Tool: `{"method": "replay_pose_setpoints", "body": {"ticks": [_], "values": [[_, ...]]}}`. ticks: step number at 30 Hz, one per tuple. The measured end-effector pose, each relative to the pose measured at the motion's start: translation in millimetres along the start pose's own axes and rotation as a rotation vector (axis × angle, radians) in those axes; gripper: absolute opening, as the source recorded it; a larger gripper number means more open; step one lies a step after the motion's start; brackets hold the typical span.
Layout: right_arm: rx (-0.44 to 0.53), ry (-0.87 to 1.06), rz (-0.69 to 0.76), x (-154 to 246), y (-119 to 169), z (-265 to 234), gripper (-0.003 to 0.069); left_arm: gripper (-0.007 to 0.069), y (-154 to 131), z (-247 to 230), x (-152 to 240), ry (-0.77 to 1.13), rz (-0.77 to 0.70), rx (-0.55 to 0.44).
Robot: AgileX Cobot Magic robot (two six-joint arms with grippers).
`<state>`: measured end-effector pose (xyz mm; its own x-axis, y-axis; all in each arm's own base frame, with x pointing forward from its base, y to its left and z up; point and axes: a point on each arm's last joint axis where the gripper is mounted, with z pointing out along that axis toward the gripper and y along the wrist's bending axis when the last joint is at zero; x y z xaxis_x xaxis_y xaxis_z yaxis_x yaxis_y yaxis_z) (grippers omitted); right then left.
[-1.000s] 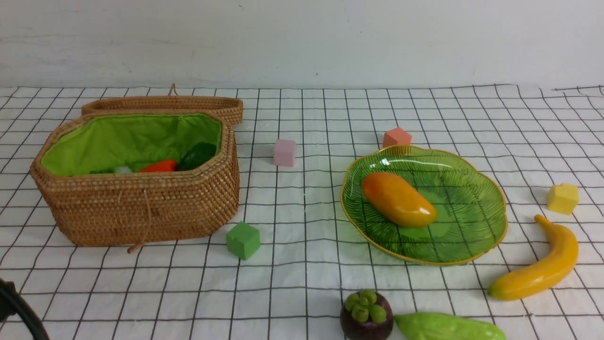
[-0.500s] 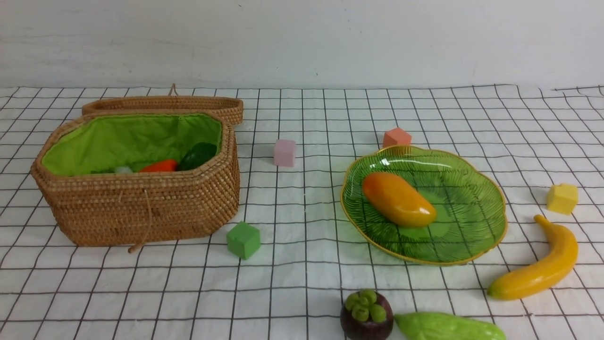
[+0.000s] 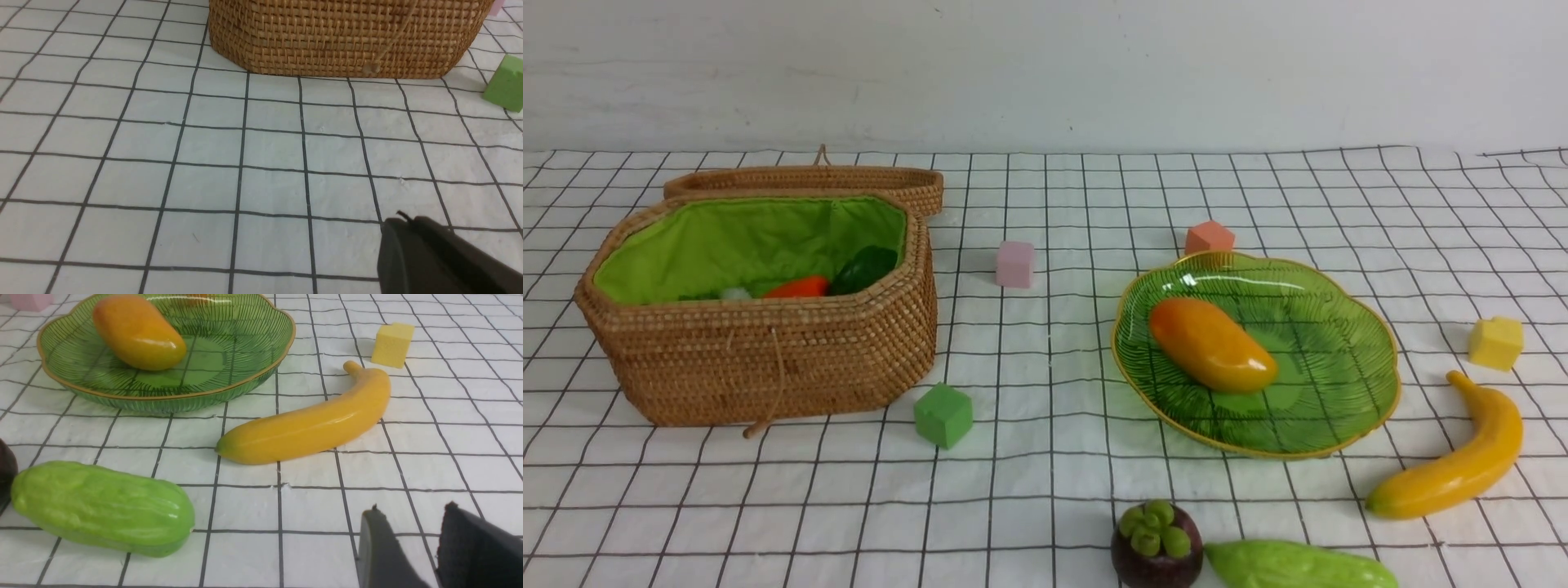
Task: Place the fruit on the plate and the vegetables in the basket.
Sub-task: Use the right arm to grab a banana and put it into the right plate
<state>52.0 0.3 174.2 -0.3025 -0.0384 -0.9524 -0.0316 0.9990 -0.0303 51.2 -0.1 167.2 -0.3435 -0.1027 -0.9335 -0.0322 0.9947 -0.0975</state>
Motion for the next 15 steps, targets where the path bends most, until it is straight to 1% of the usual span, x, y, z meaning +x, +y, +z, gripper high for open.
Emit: {"method": "replay_pose_setpoints", "body": {"ticks": [15], "values": [[0.02,0.003,-0.048,0.3,-1.8,0.0,0.0244,-0.0006,0.1,0.0,0.0,0.0,0.002,-0.001]]}}
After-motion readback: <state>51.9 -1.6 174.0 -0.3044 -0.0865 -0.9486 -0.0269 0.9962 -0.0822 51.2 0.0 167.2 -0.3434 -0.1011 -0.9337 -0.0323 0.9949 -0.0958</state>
